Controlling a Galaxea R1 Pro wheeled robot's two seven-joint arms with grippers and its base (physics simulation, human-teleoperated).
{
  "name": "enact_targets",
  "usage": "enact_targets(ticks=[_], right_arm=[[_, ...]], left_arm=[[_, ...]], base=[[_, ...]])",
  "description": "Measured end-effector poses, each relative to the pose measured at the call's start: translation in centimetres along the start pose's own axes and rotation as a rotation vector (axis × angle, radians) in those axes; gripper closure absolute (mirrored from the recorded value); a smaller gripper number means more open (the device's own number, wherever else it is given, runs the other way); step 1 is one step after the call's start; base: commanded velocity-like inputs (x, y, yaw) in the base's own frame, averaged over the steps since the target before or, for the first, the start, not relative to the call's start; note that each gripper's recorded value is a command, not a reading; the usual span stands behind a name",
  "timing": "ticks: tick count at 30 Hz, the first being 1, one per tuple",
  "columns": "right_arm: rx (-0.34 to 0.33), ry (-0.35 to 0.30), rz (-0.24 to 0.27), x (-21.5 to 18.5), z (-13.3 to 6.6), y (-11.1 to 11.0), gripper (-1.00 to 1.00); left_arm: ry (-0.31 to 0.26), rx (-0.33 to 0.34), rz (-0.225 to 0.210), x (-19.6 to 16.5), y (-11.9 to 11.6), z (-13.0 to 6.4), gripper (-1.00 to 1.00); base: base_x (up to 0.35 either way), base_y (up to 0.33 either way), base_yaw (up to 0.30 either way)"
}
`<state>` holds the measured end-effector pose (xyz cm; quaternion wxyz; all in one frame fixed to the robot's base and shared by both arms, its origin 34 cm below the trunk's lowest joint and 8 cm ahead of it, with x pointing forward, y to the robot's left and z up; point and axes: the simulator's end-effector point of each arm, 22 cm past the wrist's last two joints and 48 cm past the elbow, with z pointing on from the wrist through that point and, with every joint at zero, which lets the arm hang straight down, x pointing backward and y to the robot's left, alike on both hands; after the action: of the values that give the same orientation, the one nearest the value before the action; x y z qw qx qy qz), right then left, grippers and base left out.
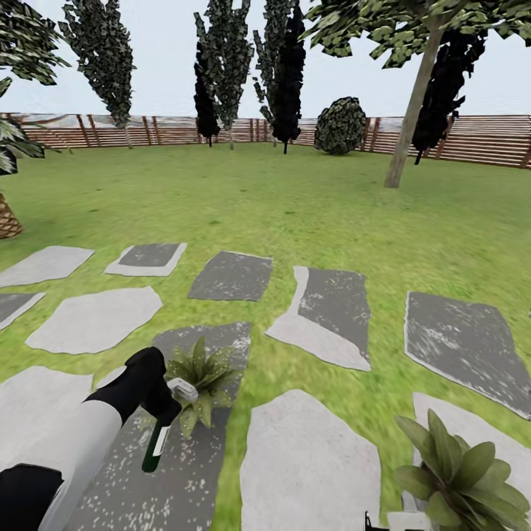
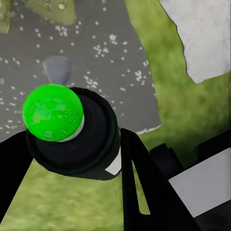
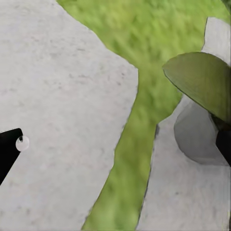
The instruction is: Pick up the pesticide atomizer in the garden and spray insectifuge to fully cover both potted plants in the garden.
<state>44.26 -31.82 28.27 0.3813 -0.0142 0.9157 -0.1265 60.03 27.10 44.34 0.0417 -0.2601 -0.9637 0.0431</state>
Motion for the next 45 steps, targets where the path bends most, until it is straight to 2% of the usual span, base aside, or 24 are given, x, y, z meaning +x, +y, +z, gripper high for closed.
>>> enact_targets(ticks=[7,14,17,21,22,26,29,32,35,45], right_arm=[[-0.002,0.002,0.000,0.1,0.0,0.1,-1.00],[-0.004,0.001,0.003,0.0,0.0,0.4,-1.00],[-0.002,0.001,0.003,0.0,0.0,0.2,-1.00],[0.000,0.001,0.002,0.0,0.0,0.1,-1.00],[0.000,0.000,0.002,0.0,0.0,0.0,-1.00],[0.000,-0.002,0.003,-0.1,0.0,0.0,-1.00],[0.002,-0.002,0.003,-0.1,0.0,-0.1,-1.00],[0.000,-0.004,0.003,-0.2,0.0,0.0,-1.00],[-0.002,-0.004,0.004,-0.1,0.0,0.2,-1.00],[0.001,-0.005,0.013,-0.3,0.0,0.4,-1.00]], left_arm=[[0.003,-0.001,-0.003,0.2,0.2,0.1,1.00],[0.014,-0.007,-0.010,1.1,0.8,0.5,1.00],[0.000,-0.002,-0.005,1.2,1.1,0.6,1.00],[-0.213,0.112,0.055,-2.1,0.1,-0.1,1.00],[-0.282,0.158,0.073,-2.4,-0.7,0.4,1.00],[-0.367,0.219,0.141,-1.8,-2.8,2.3,1.00],[-0.438,0.261,0.171,-1.3,-4.4,3.6,1.00],[-0.515,0.228,0.207,-1.6,-4.4,4.4,1.00],[-0.540,0.218,0.222,-2.0,-4.6,4.6,1.00],[-0.539,0.224,0.224,-1.8,-4.9,5.0,1.00]], base=[[-0.232,-0.134,0.003],[-0.336,-0.002,0.189],[-0.336,0.000,0.029],[-0.181,0.000,0.004],[-0.038,0.000,0.001],[-0.010,0.000,0.000],[-0.001,0.000,0.000],[-0.006,0.000,0.000],[-0.200,0.000,0.000],[-0.298,0.147,0.000]])
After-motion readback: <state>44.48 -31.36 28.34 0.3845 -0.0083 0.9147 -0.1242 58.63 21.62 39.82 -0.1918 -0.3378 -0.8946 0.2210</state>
